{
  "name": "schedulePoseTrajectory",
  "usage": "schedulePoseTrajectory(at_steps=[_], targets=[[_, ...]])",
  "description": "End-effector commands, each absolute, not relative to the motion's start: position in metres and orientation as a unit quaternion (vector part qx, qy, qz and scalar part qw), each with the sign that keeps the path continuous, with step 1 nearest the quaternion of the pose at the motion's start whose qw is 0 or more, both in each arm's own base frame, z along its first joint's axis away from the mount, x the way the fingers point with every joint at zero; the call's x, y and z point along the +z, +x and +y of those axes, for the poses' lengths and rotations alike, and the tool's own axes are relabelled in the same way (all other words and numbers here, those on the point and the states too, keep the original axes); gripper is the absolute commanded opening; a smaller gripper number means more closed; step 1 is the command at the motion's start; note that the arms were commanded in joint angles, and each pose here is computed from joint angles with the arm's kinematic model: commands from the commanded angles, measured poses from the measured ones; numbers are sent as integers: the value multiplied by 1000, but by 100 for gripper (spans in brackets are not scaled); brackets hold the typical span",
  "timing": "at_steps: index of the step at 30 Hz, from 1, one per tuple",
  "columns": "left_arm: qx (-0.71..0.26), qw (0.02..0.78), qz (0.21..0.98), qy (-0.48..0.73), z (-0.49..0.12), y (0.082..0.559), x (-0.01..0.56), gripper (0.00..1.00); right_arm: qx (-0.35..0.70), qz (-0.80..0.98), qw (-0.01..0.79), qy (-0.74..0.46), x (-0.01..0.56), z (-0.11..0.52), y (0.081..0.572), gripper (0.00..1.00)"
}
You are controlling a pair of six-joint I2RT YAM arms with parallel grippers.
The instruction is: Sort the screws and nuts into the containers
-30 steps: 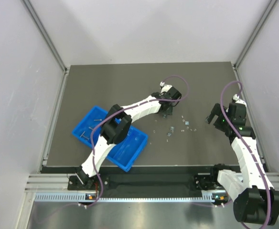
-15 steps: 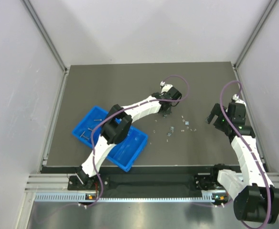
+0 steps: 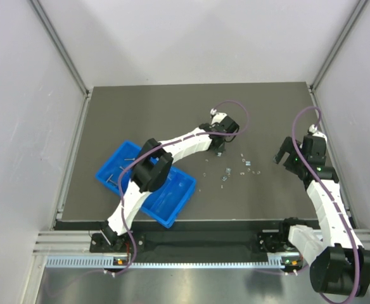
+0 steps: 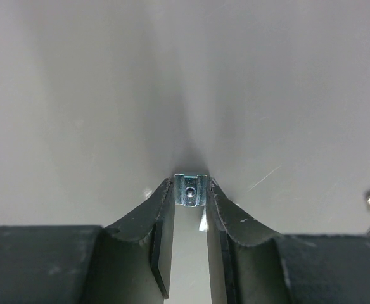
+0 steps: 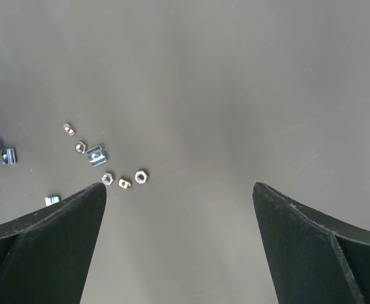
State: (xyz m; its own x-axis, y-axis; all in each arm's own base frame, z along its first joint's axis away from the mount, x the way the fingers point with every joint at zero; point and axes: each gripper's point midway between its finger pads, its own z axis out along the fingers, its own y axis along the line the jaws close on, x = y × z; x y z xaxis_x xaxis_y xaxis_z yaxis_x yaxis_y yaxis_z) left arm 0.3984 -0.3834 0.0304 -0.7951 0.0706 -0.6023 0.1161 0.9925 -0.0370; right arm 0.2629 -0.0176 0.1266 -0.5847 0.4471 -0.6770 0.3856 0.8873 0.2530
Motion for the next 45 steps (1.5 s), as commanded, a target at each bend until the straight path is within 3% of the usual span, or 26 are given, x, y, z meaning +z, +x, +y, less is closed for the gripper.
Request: schedulePoseTrajectory(at_steps=[1,10,17,23,30,45], targets=[[-60,366,929,11,-365,406,104,21,38,873,423,241,152,-22,272,100],[-26,417,900,-126,-230,392,166,20,41,874,418,244,145,-20,270,100],[78,417,867,-259,-77,346,168,20,40,874,419,242,144,-21,274,100],[132,413,836,-337,-9,309,161,20,50,880,410,236,138,-17,278,100],[121,389,838,-363,1,300,138,19,52,880,413,230,139,-16,277,100],[20,334,892,-304,-67,252,116,15,48,882,405,237,132,-17,273,100]])
